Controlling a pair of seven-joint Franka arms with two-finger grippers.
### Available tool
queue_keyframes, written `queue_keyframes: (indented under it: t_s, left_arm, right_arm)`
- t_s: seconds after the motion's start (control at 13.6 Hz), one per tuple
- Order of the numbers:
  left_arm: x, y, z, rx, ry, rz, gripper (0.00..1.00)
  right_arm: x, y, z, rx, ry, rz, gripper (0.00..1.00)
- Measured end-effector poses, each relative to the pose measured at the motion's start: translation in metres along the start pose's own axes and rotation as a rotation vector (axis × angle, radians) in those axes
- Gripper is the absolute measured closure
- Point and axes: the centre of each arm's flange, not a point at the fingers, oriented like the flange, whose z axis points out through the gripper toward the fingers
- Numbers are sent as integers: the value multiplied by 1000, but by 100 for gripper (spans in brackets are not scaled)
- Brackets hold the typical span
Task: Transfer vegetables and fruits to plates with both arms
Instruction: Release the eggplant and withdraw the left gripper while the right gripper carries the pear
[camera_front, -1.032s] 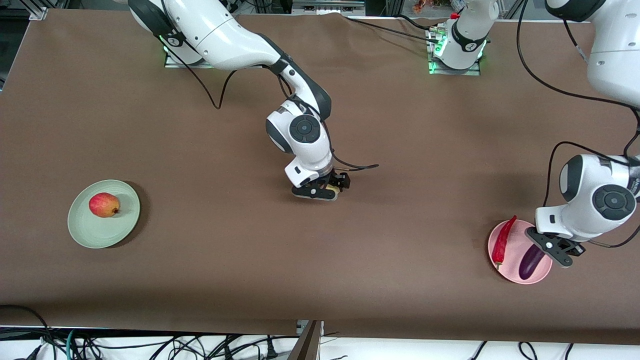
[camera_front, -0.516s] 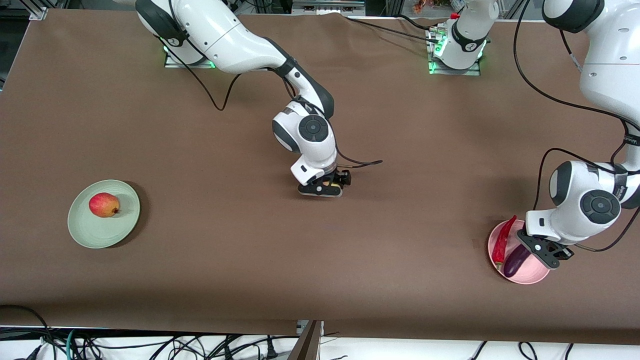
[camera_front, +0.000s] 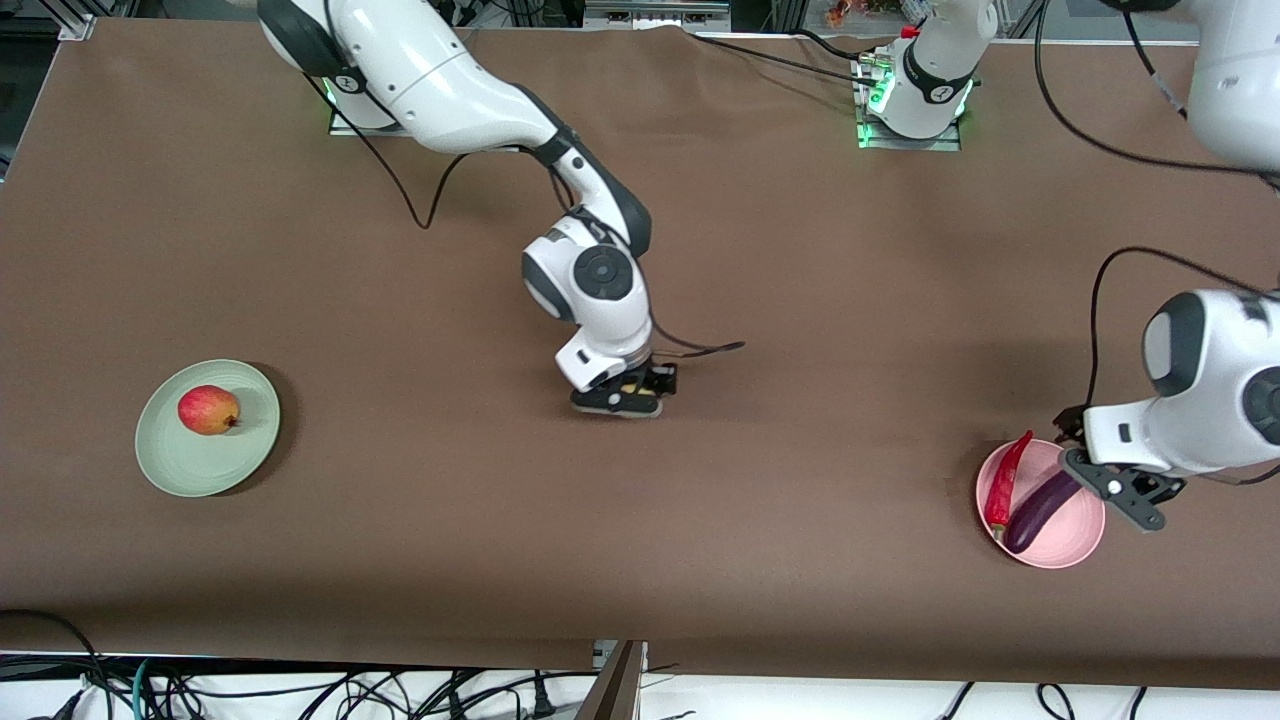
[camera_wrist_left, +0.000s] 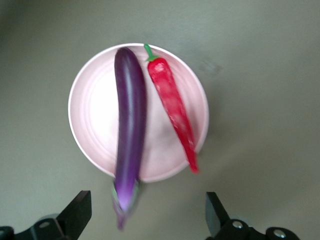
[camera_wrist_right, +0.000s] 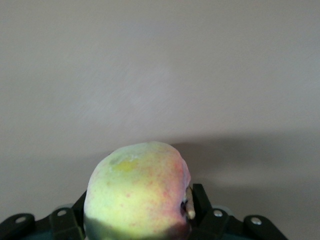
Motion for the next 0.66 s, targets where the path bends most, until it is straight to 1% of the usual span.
queue_keyframes:
  t_s: [0.07,0.15,0.29,0.37,0.44,0.52,0.66]
  left_arm:
    - [-4,11,-21,-25,-27,-67,0]
    - [-6,23,-40,-45,-52,-131,0]
    - [-7,49,-79,-53,-91,-246,0]
    - [-10,60,-98,-49,-100,-297,0]
    - [-14,67,-119,-50,-92,-342,0]
    - [-19,73,-140,-50,-69,-372,0]
    - [-29,84,-185,-17,-13,-409,0]
  right_arm:
    - [22,24,-13,-35,-18,-23,22]
    - [45,56,-26,-78,-53,-63,22]
    - [91,138,-47,-151,-154,-178,22]
    - [112,184,-56,-170,-209,-239,22]
    - [134,236,-63,-175,-253,-297,22]
    - [152,288,-69,-168,-284,-346,22]
    - [179,394,-75,-139,-332,-423,22]
